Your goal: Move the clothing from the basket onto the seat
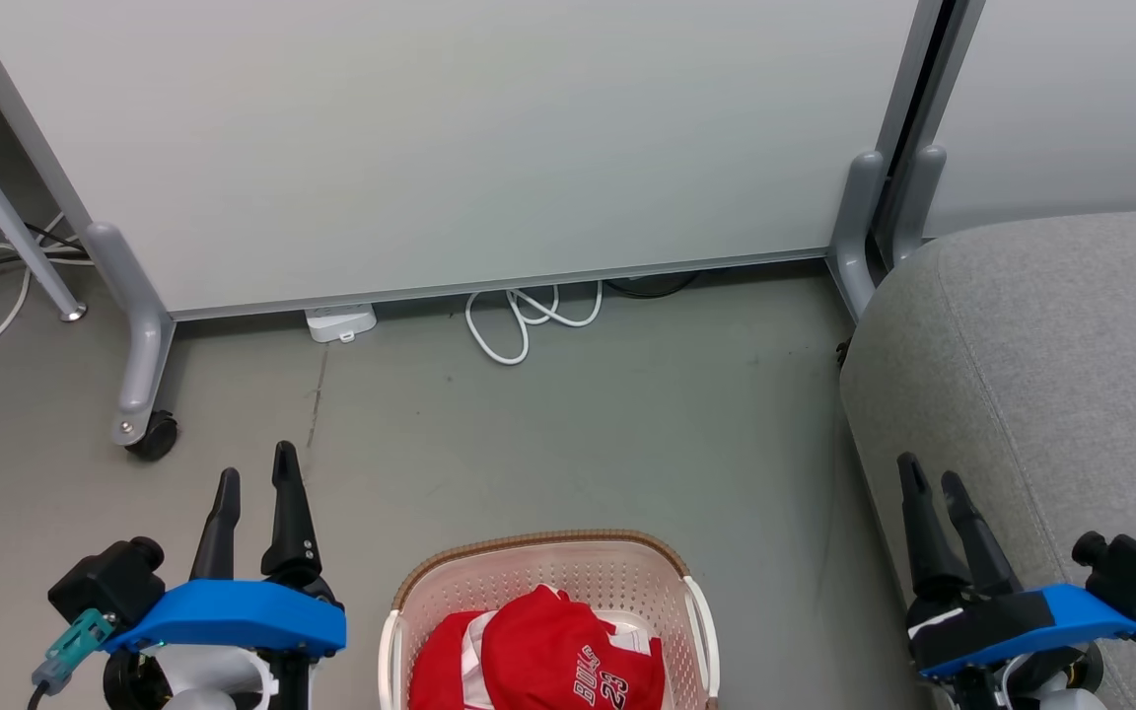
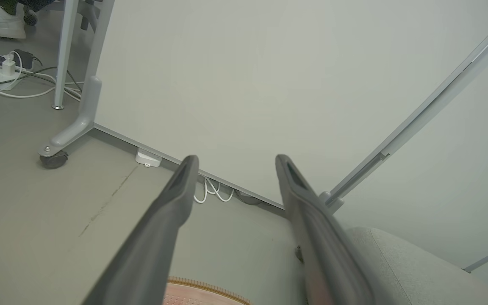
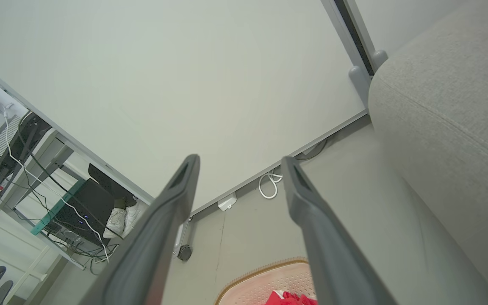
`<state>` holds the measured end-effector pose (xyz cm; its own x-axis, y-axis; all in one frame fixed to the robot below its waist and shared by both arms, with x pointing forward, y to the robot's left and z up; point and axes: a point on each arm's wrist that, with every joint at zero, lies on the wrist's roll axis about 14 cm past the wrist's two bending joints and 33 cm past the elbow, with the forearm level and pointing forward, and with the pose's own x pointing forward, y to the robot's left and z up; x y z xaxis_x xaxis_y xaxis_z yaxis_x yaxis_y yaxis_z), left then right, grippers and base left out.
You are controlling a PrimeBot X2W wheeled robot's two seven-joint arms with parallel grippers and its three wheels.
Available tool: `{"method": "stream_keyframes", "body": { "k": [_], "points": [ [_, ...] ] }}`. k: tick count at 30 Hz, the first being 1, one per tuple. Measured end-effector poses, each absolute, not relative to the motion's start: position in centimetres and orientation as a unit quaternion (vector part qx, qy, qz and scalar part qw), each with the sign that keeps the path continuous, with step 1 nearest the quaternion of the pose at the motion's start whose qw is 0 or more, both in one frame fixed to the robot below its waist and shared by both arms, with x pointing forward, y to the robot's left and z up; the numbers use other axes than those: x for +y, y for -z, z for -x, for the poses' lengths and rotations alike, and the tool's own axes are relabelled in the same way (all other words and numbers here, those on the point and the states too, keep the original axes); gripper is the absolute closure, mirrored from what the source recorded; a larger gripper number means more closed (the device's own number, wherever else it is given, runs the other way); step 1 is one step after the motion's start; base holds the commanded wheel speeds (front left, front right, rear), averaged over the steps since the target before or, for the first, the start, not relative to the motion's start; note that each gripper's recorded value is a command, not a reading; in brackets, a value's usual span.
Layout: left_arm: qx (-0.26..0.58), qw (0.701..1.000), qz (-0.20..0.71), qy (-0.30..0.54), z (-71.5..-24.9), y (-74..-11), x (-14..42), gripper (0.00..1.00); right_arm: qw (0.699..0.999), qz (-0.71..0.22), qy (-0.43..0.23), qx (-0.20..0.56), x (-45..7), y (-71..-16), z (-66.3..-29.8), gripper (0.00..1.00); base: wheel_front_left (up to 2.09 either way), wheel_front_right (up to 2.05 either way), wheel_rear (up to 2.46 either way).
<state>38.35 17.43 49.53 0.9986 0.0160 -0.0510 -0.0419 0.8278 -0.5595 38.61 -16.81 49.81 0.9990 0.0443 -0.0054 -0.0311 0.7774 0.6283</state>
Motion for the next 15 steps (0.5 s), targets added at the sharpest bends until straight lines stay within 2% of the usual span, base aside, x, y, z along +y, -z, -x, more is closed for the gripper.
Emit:
{"method": "stream_keyframes", "body": {
  "k": [15],
  "points": [
    [0.009, 0.979, 0.205, -0.001, -38.4, -50.0, 16.7, 0.00, 0.967, -0.250, -0.042, 0.005, -15.7, -49.8, -38.7, 0.00, 0.00, 0.00, 0.00]
  ]
}}
